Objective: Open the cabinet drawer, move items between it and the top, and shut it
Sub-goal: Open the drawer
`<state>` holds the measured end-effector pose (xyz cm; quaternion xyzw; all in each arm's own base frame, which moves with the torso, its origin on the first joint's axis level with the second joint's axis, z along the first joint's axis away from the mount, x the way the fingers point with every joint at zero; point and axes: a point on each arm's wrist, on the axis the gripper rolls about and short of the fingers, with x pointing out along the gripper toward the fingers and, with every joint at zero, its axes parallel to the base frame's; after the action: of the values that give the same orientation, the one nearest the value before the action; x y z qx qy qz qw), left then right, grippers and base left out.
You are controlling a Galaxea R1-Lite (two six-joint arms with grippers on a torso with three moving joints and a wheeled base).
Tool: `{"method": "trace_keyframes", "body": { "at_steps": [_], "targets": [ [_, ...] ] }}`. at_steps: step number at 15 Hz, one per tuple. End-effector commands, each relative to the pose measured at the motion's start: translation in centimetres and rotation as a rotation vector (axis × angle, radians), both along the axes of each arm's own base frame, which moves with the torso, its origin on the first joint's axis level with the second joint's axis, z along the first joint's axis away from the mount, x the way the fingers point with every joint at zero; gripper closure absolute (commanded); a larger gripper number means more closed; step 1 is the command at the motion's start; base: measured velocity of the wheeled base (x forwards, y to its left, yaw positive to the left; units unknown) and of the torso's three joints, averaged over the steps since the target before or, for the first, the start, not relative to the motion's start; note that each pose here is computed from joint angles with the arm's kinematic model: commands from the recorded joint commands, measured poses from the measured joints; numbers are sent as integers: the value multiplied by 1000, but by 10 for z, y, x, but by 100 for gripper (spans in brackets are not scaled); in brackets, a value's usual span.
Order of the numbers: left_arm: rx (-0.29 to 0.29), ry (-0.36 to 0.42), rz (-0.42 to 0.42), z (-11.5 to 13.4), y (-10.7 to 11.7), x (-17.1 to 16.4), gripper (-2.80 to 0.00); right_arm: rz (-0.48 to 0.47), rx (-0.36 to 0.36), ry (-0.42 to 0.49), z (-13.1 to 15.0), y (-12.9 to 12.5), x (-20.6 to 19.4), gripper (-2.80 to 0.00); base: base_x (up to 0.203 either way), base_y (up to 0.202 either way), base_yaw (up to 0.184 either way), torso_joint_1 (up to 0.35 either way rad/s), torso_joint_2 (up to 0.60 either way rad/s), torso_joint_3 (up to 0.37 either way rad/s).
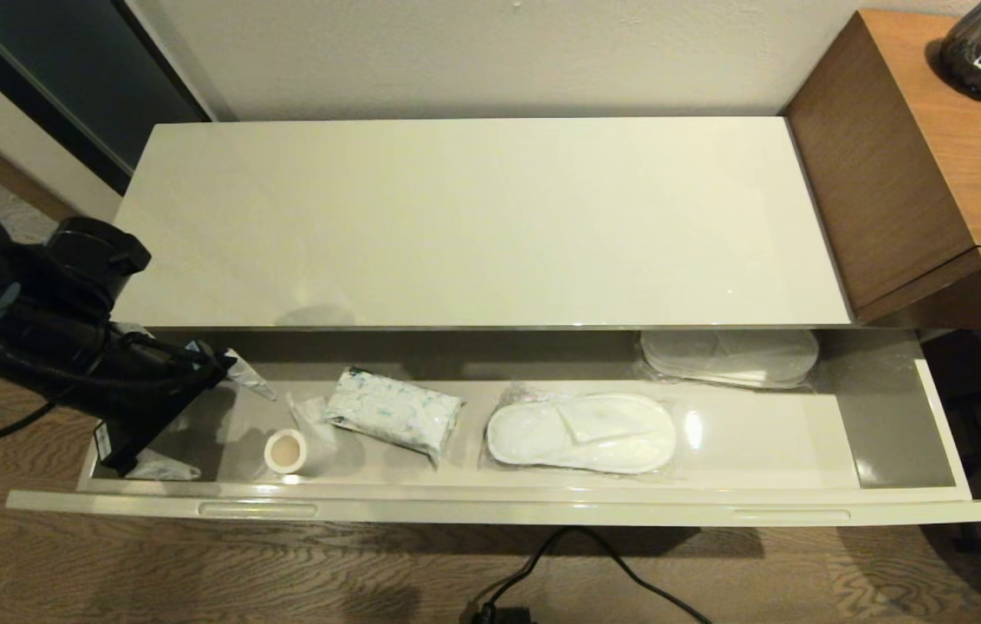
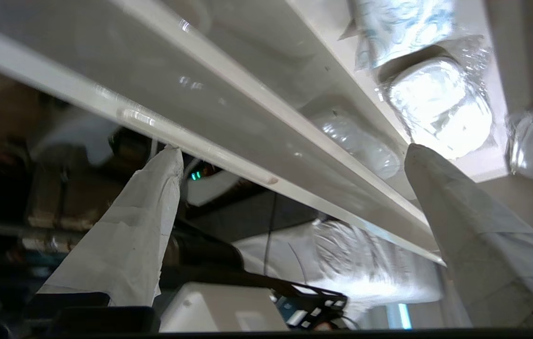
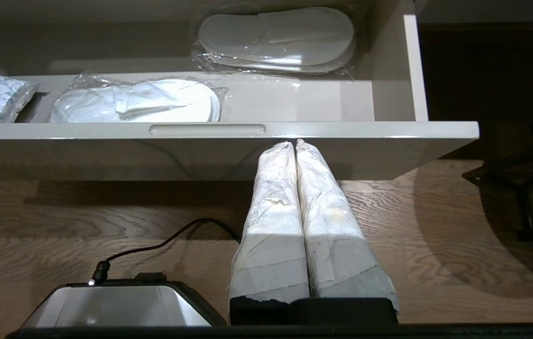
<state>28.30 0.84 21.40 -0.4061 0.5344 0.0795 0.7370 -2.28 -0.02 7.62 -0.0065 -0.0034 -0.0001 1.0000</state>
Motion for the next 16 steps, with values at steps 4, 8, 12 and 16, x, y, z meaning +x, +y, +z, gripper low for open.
{"method": "trace_keyframes", "body": {
  "at_steps": [4,8,12,16],
  "targets": [
    [76,-106,-167,8,10,-13,-280,0,-1,-1,0,0,0,0,0,0,0,0,0,0],
    [315,-211,-731,2,41,-35,-280,0,-1,-1,0,0,0,0,0,0,0,0,0,0],
    [455,-239,-1064,3,56,-43,-280,0,-1,-1,0,0,0,0,0,0,0,0,0,0],
    [548,-336,-1246,13,48,-35,-280,0,-1,-2,0,0,0,0,0,0,0,0,0,0]
  ]
}}
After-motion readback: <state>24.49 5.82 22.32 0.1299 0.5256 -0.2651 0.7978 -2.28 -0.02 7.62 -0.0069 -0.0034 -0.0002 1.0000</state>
